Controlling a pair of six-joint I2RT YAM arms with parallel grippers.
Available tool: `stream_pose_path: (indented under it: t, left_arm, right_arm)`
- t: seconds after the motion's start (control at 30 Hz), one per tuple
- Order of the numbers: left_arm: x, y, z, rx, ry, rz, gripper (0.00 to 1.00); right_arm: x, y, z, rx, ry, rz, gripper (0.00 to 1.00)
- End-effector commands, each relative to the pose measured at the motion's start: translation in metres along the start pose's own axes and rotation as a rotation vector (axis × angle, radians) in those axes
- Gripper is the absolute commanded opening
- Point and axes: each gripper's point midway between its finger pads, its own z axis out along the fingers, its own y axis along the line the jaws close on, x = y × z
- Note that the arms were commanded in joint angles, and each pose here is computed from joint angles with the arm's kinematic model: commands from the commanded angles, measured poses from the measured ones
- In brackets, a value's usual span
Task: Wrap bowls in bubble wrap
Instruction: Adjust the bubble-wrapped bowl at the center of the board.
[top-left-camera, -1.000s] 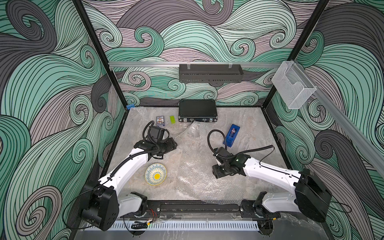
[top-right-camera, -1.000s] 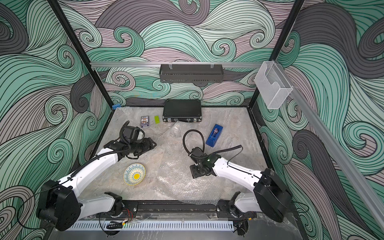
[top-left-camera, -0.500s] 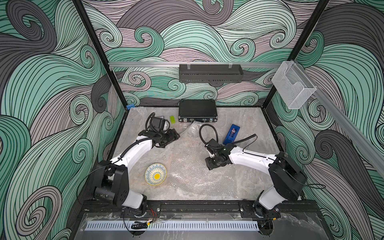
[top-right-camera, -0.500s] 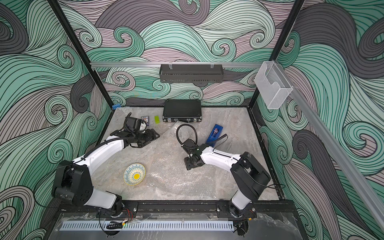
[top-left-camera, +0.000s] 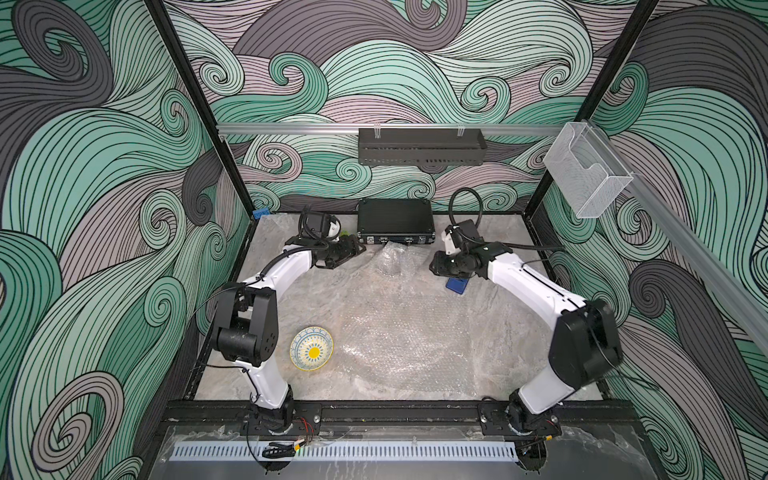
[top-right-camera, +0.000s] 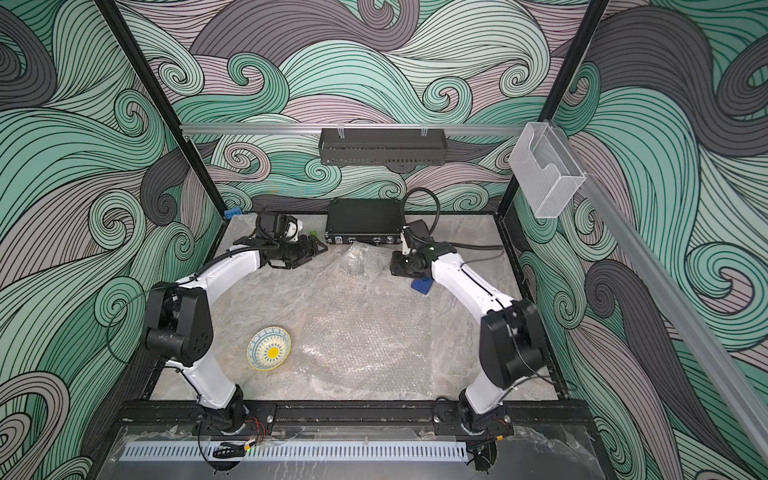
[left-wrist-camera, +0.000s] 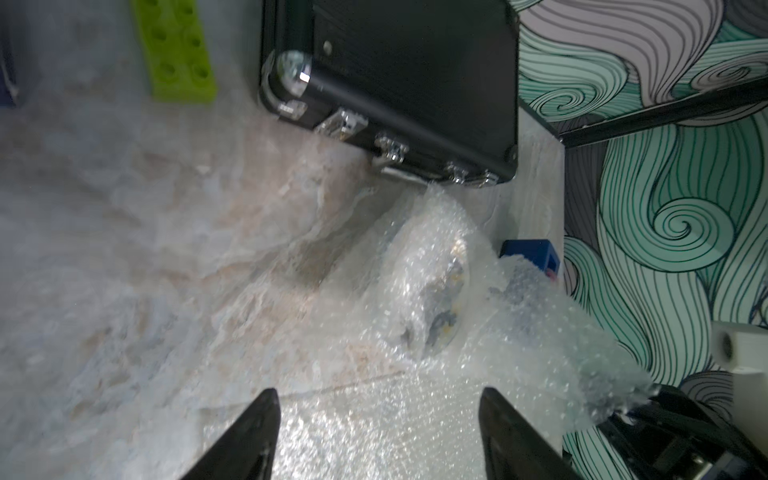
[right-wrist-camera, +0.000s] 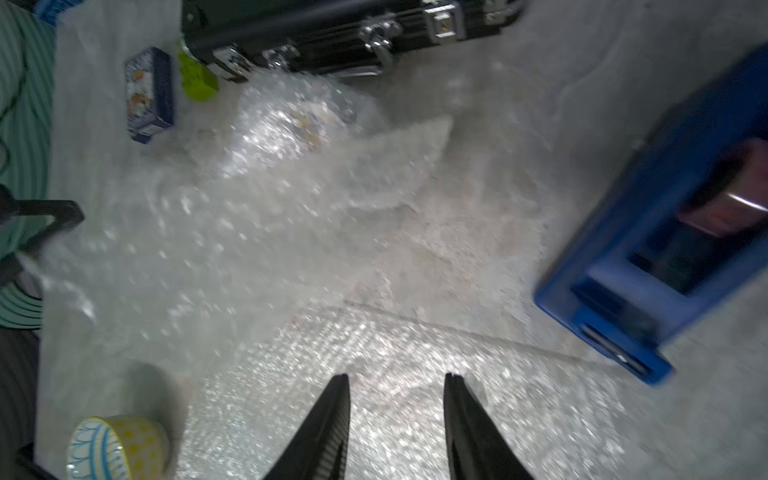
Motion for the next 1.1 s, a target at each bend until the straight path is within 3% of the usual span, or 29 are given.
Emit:
stream_pose_path:
  t: [0.0, 0.2, 0.53, 0.7, 0.93, 1.07]
  left_arm:
    - [-0.009, 0.018, 0.018, 0.016, 0.056, 0.0, 0.76]
    - [-0.021, 0.03, 0.055, 0.08, 0.109, -0.033, 0.76]
    - [-0.029, 0.016, 0.067, 0.268, 0.123, -0.062, 0.81]
    - [-0.027, 0.008, 0.066, 0.347, 0.142, -0.056, 0.84]
    - [0.01, 0.008, 0.081, 0.361, 0.267, -0.019, 0.84]
    - [0.025, 0.004, 0.086, 0.349, 0.32, 0.018, 0.78]
  right_arm:
    - [-0.015, 0.044, 0.018, -0.177, 0.046, 0.008, 0.37]
    - [-0.029, 0.081, 0.065, -0.247, 0.118, -0.033, 0.32]
    - [-0.019, 0.088, 0.128, -0.248, 0.214, -0.073, 0.31]
    - [-0.009, 0.08, 0.135, -0.214, 0.245, -0.107, 0.31]
    - [-0.01, 0.08, 0.125, -0.225, 0.241, -0.116, 0.31]
    - [-0.008, 0.082, 0.122, -0.24, 0.249, -0.114, 0.31]
